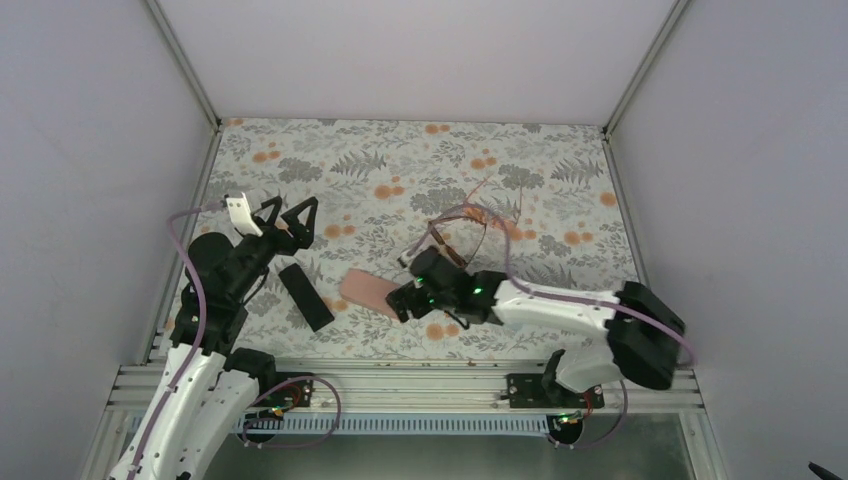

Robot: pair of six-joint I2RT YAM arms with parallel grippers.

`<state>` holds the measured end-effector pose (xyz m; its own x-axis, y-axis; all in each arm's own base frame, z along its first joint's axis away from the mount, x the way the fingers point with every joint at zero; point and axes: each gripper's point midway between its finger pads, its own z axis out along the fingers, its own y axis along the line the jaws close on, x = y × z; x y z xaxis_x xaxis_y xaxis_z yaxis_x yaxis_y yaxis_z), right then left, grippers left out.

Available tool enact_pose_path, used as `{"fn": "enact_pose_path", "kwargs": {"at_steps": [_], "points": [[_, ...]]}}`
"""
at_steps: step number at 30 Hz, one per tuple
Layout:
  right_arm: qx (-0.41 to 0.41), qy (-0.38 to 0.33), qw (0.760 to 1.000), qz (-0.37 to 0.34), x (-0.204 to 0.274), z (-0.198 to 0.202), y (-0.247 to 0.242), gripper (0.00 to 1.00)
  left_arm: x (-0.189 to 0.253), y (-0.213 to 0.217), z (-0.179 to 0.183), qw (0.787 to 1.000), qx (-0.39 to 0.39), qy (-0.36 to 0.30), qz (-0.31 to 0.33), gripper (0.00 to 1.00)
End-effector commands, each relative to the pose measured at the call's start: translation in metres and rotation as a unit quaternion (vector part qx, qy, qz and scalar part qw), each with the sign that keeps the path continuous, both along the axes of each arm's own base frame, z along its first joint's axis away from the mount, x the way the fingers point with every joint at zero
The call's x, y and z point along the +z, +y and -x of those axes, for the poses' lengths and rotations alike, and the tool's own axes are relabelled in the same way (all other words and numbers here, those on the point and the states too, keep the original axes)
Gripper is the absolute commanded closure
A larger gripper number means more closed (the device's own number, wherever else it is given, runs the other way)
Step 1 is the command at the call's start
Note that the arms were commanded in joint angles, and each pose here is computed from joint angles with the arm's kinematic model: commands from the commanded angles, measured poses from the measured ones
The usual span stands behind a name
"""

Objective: Organize the sunglasses
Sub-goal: Pick up the sunglasses case from the center of the board.

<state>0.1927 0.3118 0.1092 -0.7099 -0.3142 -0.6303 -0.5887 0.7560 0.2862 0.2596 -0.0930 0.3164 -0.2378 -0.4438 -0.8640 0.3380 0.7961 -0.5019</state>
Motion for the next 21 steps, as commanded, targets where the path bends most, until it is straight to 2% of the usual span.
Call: {"fn": "enact_pose_path", "kwargs": {"at_steps": [1,7,9,15,18,21], "points": [[0.026,-0.091,0.987,0.129,-0.022,-0.004,0.012,0.0,0.007,0.002,0.002,1.0,0.003,-0.009,0.013,0.0],[0.084,-0.137,0.961,0.225,-0.058,-0.012,0.027,0.0,0.007,0.001,0.003,1.0,-0.001,-0.006,0.009,0.0],[0.112,-0.143,0.956,0.231,-0.063,-0.012,0.033,0.0,0.007,0.0,0.003,1.0,-0.003,-0.005,0.005,0.0],[0.23,-0.068,0.947,0.213,-0.09,0.014,0.053,0.0,0.006,-0.001,0.004,1.0,-0.006,-0.001,-0.001,0.0],[0.256,-0.043,0.944,0.204,-0.097,0.025,0.057,0.0,0.005,0.0,0.004,1.0,-0.006,0.002,-0.005,0.0],[0.254,-0.039,0.943,0.212,-0.101,0.025,0.054,0.07,0.005,0.0,0.006,1.0,-0.004,0.002,-0.007,0.0]]}}
